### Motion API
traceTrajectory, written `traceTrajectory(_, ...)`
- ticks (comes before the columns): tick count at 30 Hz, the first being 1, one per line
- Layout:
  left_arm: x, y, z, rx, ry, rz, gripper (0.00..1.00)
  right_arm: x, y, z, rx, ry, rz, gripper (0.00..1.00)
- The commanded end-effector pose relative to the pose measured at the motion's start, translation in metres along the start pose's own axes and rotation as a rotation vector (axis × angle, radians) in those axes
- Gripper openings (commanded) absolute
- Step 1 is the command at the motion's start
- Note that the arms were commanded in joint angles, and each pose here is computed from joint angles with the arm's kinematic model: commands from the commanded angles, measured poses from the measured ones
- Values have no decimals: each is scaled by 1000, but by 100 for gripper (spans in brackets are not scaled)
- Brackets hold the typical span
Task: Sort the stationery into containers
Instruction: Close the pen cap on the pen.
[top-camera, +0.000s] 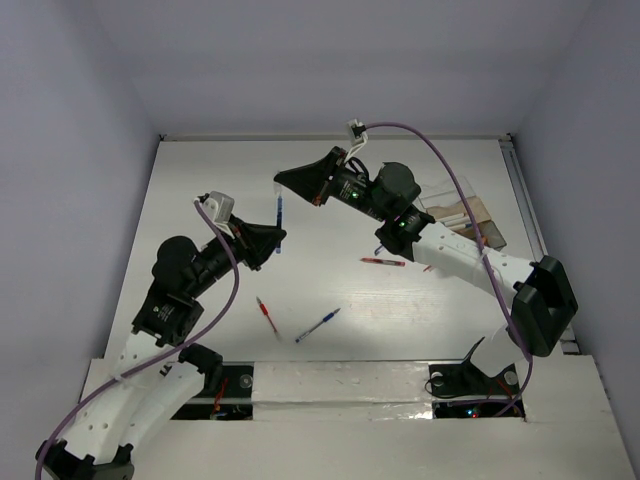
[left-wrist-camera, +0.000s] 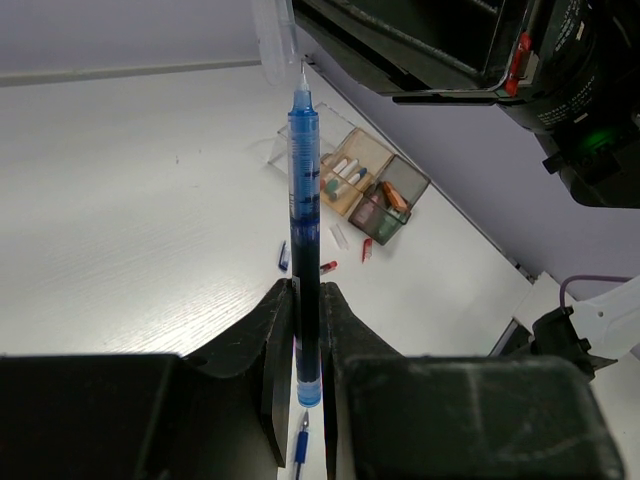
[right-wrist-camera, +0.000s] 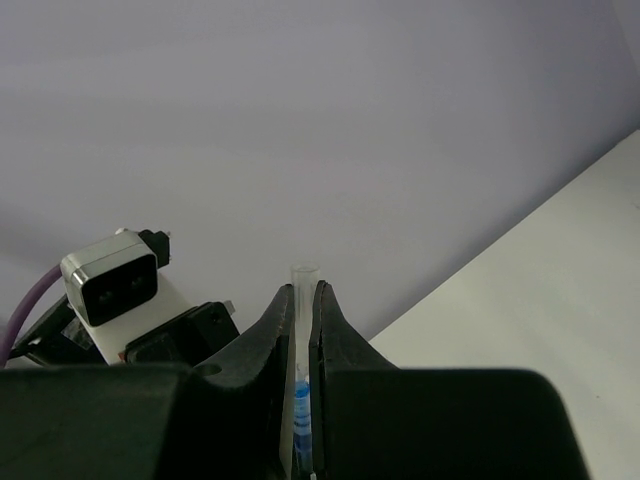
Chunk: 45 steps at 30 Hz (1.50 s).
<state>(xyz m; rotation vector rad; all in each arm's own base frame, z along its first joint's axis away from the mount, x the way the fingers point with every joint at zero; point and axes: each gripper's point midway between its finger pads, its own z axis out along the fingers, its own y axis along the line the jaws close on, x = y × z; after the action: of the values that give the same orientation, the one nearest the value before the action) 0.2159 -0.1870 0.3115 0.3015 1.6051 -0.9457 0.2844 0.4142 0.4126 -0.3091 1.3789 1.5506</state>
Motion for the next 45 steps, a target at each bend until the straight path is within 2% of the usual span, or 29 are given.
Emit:
traceTrajectory(1,-1,-2,2,20,-8,6,0,-21,26,-1,-72,-75,-13,0)
traceTrajectory(29,-13,2,-2,-22,-64,3,0,-8,18,-7,-60,-54,7,0)
traceTrajectory(45,-55,-3,6,-36,-196,-43,0,20,17,-21,-65,9,41,0)
